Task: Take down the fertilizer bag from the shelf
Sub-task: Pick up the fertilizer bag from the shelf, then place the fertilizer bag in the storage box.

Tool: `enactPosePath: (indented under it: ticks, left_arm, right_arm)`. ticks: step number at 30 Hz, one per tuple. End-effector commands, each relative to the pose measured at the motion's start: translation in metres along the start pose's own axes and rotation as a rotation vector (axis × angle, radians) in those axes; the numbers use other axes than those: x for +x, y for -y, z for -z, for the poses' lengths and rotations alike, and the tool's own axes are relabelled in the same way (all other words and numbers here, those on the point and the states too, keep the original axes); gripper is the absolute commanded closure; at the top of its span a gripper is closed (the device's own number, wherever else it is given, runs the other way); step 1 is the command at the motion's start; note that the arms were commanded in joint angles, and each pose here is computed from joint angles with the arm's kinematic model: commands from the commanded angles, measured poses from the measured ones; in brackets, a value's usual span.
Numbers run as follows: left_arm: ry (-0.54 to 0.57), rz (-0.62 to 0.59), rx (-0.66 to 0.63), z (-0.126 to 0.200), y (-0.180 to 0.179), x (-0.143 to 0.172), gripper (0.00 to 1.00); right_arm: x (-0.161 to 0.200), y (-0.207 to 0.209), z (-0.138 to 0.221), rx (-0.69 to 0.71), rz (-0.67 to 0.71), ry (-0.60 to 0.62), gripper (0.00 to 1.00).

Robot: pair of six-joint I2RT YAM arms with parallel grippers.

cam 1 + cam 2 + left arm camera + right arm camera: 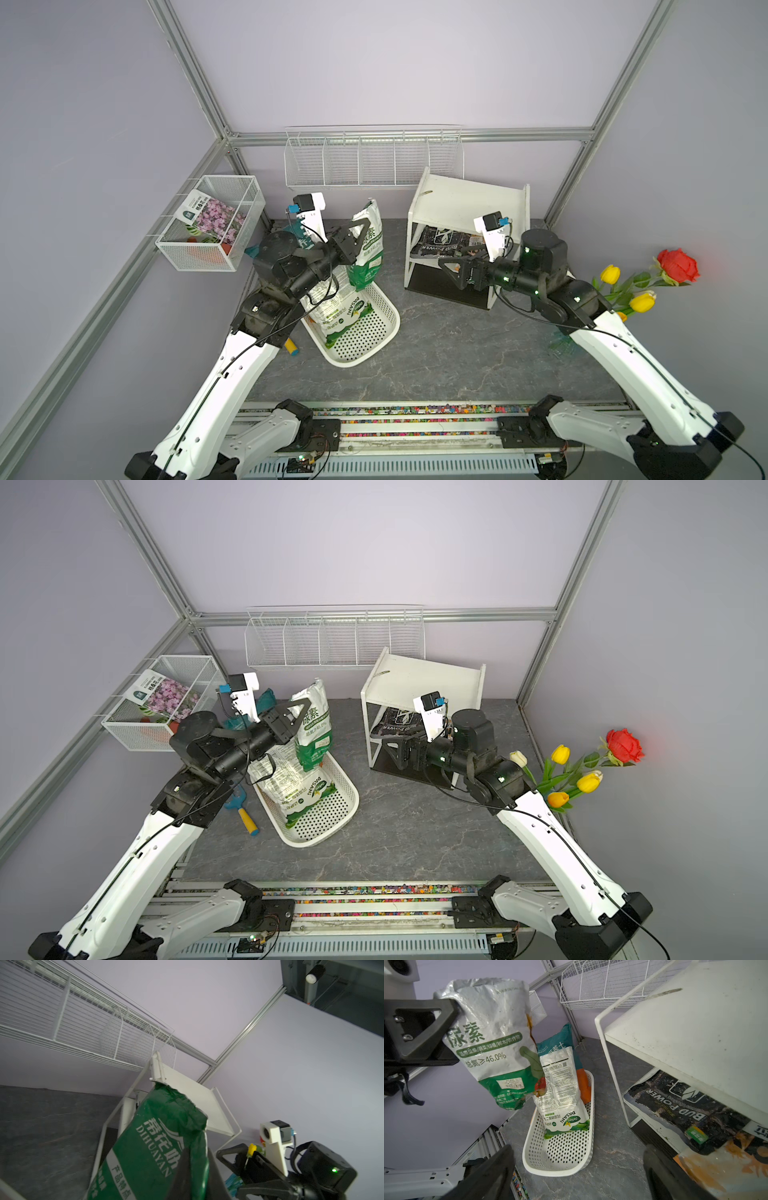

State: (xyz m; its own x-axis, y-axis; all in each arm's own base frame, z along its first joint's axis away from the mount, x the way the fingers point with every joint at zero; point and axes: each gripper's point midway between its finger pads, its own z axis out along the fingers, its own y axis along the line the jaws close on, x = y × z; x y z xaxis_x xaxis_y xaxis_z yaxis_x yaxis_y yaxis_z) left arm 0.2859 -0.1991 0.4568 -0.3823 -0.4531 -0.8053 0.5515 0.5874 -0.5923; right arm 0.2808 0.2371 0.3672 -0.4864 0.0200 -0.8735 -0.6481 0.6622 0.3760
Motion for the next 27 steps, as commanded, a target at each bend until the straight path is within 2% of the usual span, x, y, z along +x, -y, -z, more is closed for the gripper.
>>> enactPosePath:
  ticks: [1,3,8,13,18,21,24,27]
  left_arm:
    - [0.086,-0.173,-0.013,0.008,0.001,-0.014,1.0]
    - [0.062,-0.176,-0.023,0.0,-0.013,0.002,1.0]
    - [0.042,-0.099,-0.056,-0.014,-0.051,0.043,1.0]
    - [0.099,-0.067,-0.094,-0.015,-0.077,0.058,1.0]
    - [0.097,-0.087,-0.226,-0.017,-0.112,0.073,1.0]
    - [0.091,-0.102,-0.204,-0.022,-0.121,0.089,1.0]
    - [0.064,-0.065,-0.159,-0.03,-0.121,0.102,1.0]
    - [0.041,-0.057,-0.126,-0.037,-0.121,0.11,1.0]
  right_arm:
    - [0.004,-0.002,0.001,-0.025,-0.01,0.002,0.01]
    - [0.006,-0.004,0.0,-0.04,-0.016,-0.005,0.01]
    - [0.009,-0.004,0.003,-0.035,-0.019,-0.005,0.04]
    - [0.013,-0.003,0.006,-0.025,-0.016,-0.017,0.06]
    - [0.018,0.002,0.005,0.004,0.005,-0.039,0.07]
    - [0.028,0.008,0.001,0.073,0.081,-0.111,0.12]
    - [0.034,0.021,0.0,0.201,0.189,-0.159,0.16]
    - [0.042,0.026,-0.002,0.25,0.264,-0.228,0.2]
